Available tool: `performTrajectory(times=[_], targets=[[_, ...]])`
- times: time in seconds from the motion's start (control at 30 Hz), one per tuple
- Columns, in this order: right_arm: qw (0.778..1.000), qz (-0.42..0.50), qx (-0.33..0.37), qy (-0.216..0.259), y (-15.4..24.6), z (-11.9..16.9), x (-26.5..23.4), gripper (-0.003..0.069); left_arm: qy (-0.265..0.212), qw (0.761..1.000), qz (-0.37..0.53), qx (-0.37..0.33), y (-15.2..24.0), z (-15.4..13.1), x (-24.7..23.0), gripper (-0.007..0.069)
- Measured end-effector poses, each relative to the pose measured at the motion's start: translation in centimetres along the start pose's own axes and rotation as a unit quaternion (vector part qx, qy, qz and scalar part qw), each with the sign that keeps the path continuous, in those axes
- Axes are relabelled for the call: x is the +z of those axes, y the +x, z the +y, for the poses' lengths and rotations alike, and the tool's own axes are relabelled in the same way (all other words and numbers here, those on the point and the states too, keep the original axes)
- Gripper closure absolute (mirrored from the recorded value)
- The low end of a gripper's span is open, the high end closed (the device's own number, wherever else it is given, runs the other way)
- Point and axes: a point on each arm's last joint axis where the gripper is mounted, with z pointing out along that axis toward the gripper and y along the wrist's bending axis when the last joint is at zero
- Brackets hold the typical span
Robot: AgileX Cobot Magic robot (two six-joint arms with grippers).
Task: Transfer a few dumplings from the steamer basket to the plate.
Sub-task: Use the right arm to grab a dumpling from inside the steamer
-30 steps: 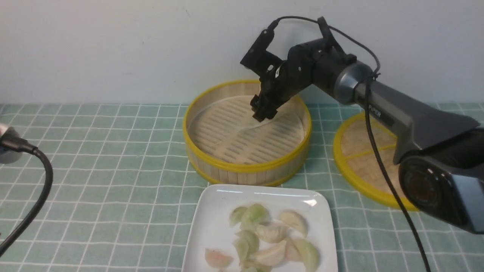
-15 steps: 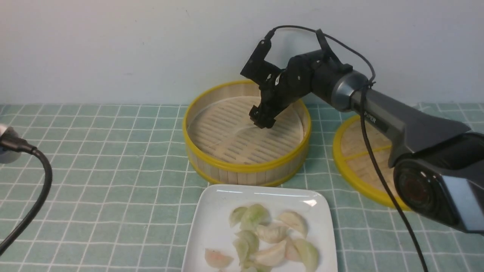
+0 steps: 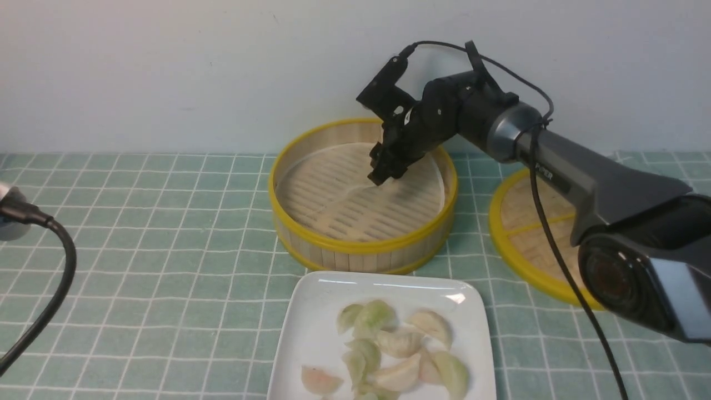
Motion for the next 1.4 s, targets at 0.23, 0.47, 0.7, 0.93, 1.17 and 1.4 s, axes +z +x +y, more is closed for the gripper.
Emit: performTrajectory(times=[0.23, 0.47, 0.7, 0.93, 1.17, 1.4], targets=[[0.999, 0.036, 0.012, -0.022, -0.2, 0.0, -2.2, 0.0313, 0.000, 1.000, 0.000, 0.000, 0.0, 0.0, 0.0, 0.0631], [1.000, 0.020, 0.012, -0.012, -0.8, -0.3, -2.9, 0.0314, 0.000, 1.000, 0.000, 0.000, 0.0, 0.0, 0.0, 0.0631], [1.000, -0.001, 0.011, 0.000, -1.5, -0.6, -3.8, 0.0316, 0.000, 1.000, 0.000, 0.000, 0.0, 0.0, 0.0, 0.0631], [0.999, -0.027, 0.024, 0.012, -3.2, -1.4, -6.1, 0.0397, 0.000, 1.000, 0.000, 0.000, 0.0, 0.0, 0.0, 0.0631], [0.998, 0.019, 0.059, -0.015, -4.5, -1.7, -11.6, 0.0666, 0.000, 1.000, 0.000, 0.000, 0.0, 0.0, 0.0, 0.0631], [0.997, 0.005, 0.072, -0.010, -5.2, -1.9, -13.7, 0.0672, 0.000, 1.000, 0.000, 0.000, 0.0, 0.0, 0.0, 0.0631]])
